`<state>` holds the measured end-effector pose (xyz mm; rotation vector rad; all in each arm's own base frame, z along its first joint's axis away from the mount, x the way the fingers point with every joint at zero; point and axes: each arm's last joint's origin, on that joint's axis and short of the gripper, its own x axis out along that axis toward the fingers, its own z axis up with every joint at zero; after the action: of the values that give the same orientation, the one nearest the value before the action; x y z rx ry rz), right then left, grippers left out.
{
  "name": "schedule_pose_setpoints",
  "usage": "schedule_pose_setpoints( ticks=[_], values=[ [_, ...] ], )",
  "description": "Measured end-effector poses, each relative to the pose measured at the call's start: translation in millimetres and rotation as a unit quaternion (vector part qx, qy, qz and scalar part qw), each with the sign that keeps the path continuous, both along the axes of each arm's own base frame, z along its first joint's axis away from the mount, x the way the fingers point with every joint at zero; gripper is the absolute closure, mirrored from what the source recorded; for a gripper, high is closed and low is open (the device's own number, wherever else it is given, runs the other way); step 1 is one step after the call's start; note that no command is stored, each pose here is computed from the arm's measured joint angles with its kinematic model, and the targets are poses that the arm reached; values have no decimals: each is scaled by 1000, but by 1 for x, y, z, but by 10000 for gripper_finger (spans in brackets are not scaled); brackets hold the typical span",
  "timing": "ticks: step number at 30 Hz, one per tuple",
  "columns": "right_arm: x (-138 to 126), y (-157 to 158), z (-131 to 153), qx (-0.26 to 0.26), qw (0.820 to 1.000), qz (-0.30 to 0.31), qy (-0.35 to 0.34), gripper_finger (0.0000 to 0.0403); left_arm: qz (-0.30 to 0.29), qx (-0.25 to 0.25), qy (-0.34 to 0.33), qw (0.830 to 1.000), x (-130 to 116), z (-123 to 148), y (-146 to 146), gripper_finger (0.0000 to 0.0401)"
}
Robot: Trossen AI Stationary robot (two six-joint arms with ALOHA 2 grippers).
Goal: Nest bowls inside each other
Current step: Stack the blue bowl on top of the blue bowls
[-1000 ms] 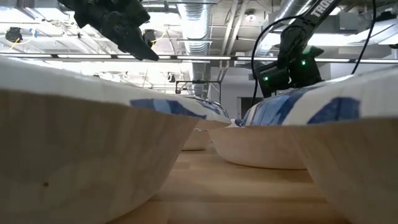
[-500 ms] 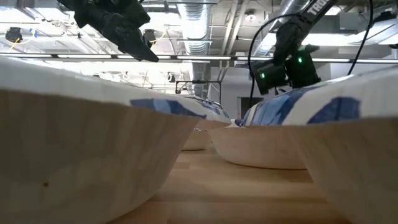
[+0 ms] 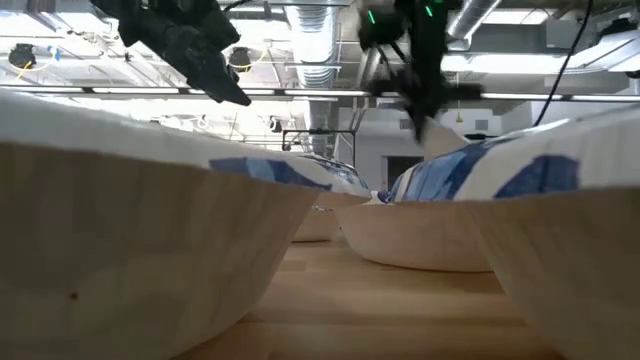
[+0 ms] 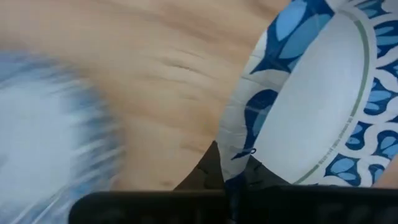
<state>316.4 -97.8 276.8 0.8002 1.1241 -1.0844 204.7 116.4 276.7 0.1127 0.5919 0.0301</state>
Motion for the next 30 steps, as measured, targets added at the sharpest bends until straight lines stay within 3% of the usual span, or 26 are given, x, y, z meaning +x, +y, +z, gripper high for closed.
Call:
schedule_pose_setpoints(
  ticks=[3,6,10,13,16,21,23,27,30],
  values=[
    [30,24,34,-39,982,183,-28,386,14,1,5,1000,-5,-1,7,401],
    [56,58,56,-60,934,349,-50,368,28,0,7,1000,-8,-1,12,401],
    [73,99,68,-39,868,490,-65,353,40,-4,17,999,-13,-3,16,401],
    [77,126,57,-9,840,543,-7,351,48,2,22,999,-14,-3,17,401],
    [75,151,39,13,800,596,73,351,57,10,27,998,-14,-4,18,401],
    [85,168,14,-42,729,664,159,369,59,10,28,998,-14,-4,18,401],
    [90,167,9,-55,712,680,167,378,63,11,33,997,-15,-4,18,401],
    [102,157,5,-76,694,700,148,385,69,10,43,997,-16,-6,18,401],
    [108,152,7,-100,669,725,132,381,67,19,45,997,-16,-5,18,401]
  ],
)
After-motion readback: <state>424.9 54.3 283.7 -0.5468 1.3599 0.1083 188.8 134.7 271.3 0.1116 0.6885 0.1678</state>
